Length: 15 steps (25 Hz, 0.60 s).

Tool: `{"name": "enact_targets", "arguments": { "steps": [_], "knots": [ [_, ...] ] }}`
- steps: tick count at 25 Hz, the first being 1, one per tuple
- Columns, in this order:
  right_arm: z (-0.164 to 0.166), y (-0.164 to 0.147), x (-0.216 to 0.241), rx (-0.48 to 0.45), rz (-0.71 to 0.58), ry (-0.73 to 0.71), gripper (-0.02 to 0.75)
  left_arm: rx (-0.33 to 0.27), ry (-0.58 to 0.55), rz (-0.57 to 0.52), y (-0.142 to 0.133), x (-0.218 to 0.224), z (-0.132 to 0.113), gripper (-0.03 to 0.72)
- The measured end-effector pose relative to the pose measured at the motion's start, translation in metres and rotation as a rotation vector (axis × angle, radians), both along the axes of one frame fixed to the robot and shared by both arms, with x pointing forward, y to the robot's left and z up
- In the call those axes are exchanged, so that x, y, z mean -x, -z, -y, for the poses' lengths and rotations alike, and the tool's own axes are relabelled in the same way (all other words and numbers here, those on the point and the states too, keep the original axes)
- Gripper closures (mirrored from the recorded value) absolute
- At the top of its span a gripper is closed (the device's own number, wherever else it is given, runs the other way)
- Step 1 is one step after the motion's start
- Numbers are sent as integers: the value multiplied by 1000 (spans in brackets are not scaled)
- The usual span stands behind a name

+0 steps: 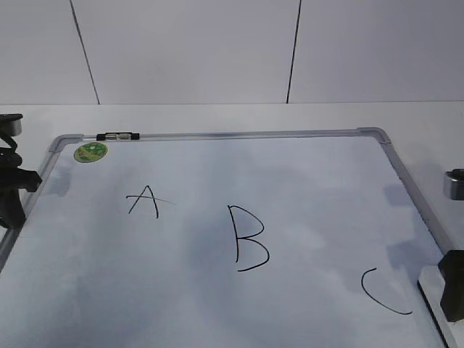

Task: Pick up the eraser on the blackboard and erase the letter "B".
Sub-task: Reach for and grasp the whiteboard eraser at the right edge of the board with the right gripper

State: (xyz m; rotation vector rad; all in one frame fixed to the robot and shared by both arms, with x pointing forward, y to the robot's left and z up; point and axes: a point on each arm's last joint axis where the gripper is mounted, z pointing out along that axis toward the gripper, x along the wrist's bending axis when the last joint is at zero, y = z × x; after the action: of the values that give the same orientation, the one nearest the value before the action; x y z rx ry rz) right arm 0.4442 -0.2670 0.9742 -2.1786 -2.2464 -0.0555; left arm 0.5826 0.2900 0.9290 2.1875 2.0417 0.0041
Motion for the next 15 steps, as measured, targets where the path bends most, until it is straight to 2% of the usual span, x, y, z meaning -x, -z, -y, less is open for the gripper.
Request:
{"name": "enact_targets", "arguments": {
  "steps": [15],
  "knots": [
    [-2, 12, -12, -4, -12, -5, 143, 0, 0, 0, 0, 0, 0, 639]
  ]
}}
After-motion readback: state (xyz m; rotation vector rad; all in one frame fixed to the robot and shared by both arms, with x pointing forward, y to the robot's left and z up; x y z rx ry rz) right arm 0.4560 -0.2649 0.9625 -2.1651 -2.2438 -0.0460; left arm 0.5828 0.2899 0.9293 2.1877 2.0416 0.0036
